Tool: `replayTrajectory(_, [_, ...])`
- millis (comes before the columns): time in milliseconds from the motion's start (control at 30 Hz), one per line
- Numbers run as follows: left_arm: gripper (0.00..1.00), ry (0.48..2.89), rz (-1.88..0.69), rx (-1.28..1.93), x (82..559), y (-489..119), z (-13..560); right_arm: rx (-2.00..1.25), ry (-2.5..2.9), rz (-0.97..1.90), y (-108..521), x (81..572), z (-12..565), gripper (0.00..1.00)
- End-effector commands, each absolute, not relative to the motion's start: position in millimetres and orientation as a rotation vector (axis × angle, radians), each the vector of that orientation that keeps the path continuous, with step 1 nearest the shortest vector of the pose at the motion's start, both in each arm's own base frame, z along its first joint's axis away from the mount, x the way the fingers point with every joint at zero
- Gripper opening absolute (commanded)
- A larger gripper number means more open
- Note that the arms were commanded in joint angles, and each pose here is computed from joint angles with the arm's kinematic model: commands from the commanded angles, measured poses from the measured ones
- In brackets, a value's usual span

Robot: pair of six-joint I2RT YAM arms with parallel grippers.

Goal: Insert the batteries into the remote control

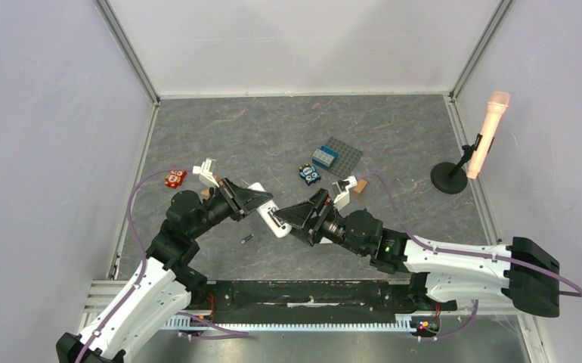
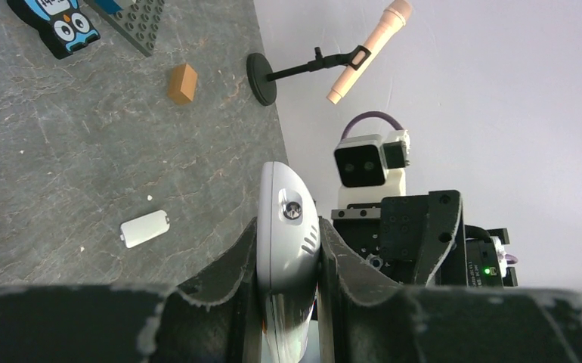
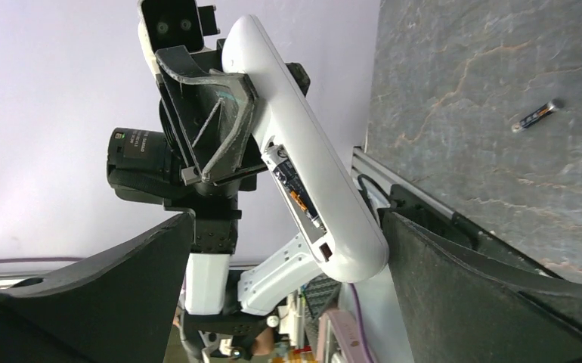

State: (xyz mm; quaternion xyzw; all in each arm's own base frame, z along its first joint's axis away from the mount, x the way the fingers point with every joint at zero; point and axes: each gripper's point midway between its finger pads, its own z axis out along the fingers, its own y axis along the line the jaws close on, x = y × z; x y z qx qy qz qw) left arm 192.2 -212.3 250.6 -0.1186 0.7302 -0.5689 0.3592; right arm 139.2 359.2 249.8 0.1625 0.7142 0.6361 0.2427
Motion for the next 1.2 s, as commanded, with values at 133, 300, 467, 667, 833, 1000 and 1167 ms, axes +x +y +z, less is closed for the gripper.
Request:
replayTrajectory(133, [0.02,1.789,-1.523,-0.191,185.3,-216.4,280.3,0.614,1.877,1.927,368.9,145.0,270.0,0.98])
replayTrajectory(300, [0.02,1.790,-1.533,-0.162,181.4,-217.7,281.6,0.670,1.890,1.952,369.7,149.4,262.9,0.91])
replayTrajectory(467, [0.02,1.791,-1.540,-0.133,178.5,-219.1,283.2,0.671,1.950,1.979,375.8,149.5,254.0,0.74])
replayTrajectory(667, [0.02,1.803,-1.546,-0.114,177.2,-221.3,281.5,0.666,1.953,1.982,376.4,153.3,252.7,0.71])
replayTrajectory(833, [0.02,1.805,-1.548,-0.089,176.1,-222.9,282.4,0.655,1.976,1.989,377.2,155.3,249.3,0.66])
replayTrajectory(1000, [0.02,1.807,-1.545,-0.089,177.9,-223.6,283.5,0.604,2.011,2.001,381.2,151.9,247.0,0.63])
replayTrajectory(1167, [0.02,1.808,-1.540,-0.112,180.6,-223.0,284.0,0.599,2.021,1.998,378.8,150.5,241.1,0.52])
